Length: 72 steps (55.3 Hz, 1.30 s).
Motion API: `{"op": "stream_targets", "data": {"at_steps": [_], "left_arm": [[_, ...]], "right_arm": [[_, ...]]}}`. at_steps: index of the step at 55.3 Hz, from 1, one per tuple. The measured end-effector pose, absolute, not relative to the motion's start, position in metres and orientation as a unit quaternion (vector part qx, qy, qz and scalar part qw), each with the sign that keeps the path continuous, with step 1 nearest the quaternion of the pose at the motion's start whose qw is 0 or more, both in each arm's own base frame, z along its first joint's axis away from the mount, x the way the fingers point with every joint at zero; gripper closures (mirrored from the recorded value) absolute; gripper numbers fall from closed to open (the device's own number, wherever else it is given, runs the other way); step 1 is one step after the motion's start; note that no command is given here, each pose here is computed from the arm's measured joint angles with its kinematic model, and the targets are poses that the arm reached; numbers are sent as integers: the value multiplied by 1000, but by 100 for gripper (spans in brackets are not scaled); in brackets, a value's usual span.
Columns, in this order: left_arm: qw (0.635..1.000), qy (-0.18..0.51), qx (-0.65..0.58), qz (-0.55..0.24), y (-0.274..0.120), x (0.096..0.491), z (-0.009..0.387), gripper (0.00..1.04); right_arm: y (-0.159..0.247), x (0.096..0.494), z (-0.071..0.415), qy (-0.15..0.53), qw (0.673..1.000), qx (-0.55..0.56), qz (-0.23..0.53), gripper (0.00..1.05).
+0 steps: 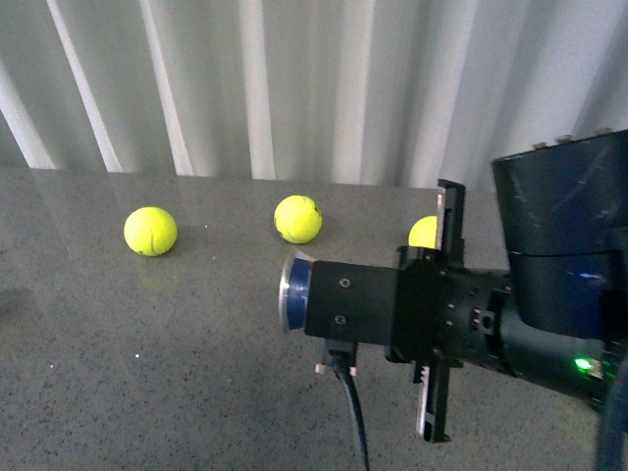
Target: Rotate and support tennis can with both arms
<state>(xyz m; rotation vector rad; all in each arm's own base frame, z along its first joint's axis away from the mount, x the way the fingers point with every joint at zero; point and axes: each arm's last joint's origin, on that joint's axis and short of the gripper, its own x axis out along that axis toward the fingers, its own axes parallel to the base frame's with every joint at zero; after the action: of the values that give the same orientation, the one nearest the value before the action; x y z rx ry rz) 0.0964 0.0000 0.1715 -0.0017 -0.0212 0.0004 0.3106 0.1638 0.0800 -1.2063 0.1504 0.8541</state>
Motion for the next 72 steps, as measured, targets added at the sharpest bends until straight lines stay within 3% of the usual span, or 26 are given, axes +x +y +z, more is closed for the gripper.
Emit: {"op": "stream_targets", "data": {"at_steps": [23,40,65,72], "left_arm": [[1000,-10,-1,0,0,96,171,7],[1000,-10,-1,0,0,96,171,7],[1000,-10,-1,0,0,96,171,7],[1000,-10,-1,0,0,96,171,7]], "right_arm": [[214,346,57,76,738,-507,439,98],[253,348,47,72,727,-497,468,99],[264,347,45,81,728,-495,468,99],[264,346,44,90,735,-481,470,79]]}}
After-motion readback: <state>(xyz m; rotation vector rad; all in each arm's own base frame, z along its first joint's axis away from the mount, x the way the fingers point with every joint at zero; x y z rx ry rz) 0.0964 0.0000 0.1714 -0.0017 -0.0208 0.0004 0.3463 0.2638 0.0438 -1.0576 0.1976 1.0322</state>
